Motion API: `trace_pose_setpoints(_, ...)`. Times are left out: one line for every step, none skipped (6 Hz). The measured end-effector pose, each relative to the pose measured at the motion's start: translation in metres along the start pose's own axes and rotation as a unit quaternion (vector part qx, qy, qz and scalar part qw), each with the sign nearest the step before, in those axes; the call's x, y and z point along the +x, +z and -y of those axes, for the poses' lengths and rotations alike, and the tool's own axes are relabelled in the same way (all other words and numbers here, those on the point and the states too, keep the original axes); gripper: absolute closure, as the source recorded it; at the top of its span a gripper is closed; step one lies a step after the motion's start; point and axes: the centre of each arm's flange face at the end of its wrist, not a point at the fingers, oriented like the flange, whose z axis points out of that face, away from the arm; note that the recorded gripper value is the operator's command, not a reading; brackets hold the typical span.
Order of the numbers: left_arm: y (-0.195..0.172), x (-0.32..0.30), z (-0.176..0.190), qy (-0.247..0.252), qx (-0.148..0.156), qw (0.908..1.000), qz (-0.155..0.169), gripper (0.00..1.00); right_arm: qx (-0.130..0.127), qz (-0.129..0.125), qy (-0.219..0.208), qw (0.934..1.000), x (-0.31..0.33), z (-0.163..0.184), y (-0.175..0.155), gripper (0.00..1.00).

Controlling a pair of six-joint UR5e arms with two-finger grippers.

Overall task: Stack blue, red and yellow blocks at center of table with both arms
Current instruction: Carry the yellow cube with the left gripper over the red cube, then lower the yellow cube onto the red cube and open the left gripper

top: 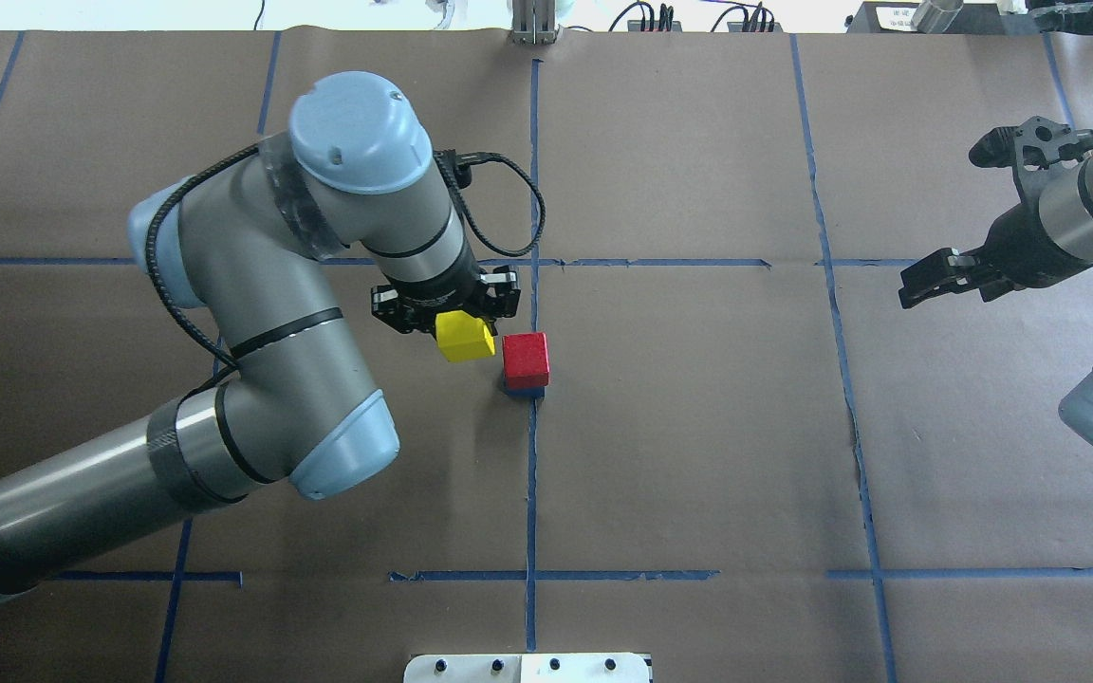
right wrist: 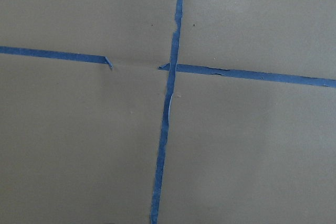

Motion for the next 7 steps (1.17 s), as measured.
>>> trace_pose_setpoints(0.007, 0.018, -0.002, 0.001, 0.003, 0.9999, 0.011, 1.0, 0.0, 0.0, 0.0, 1.0, 0.0, 0.0, 0.0, 0.0)
trace_pose_setpoints(0.01, 0.029, -0.001, 0.0, 0.006, 0.9998, 0.019, 1.0, 0.0, 0.0, 0.0, 1.0, 0.0, 0.0, 0.0, 0.0)
trace_pose_setpoints(0.013, 0.034, 0.0, -0.001, 0.006, 0.9997, 0.024, 1.0, 0.0, 0.0, 0.0, 1.0, 0.0, -0.001, 0.0, 0.0)
trace_pose_setpoints(0.017, 0.036, -0.002, 0.0, 0.006, 0.9996, 0.028, 1.0, 0.0, 0.0, 0.0, 1.0, 0.0, -0.001, 0.001, 0.0)
trace_pose_setpoints(0.022, 0.038, -0.006, 0.002, 0.007, 0.9995, 0.031, 0.99, -0.001, -0.001, 0.0, 1.0, 0.0, -0.001, 0.001, 0.0)
trace_pose_setpoints(0.024, 0.04, -0.009, 0.005, 0.009, 0.9994, 0.032, 0.91, -0.001, -0.001, 0.0, 1.0, 0.0, -0.001, 0.001, 0.0)
trace_pose_setpoints(0.024, 0.041, -0.01, 0.006, 0.01, 0.9994, 0.032, 0.81, -0.001, -0.001, 0.0, 1.0, 0.0, 0.0, 0.002, 0.0)
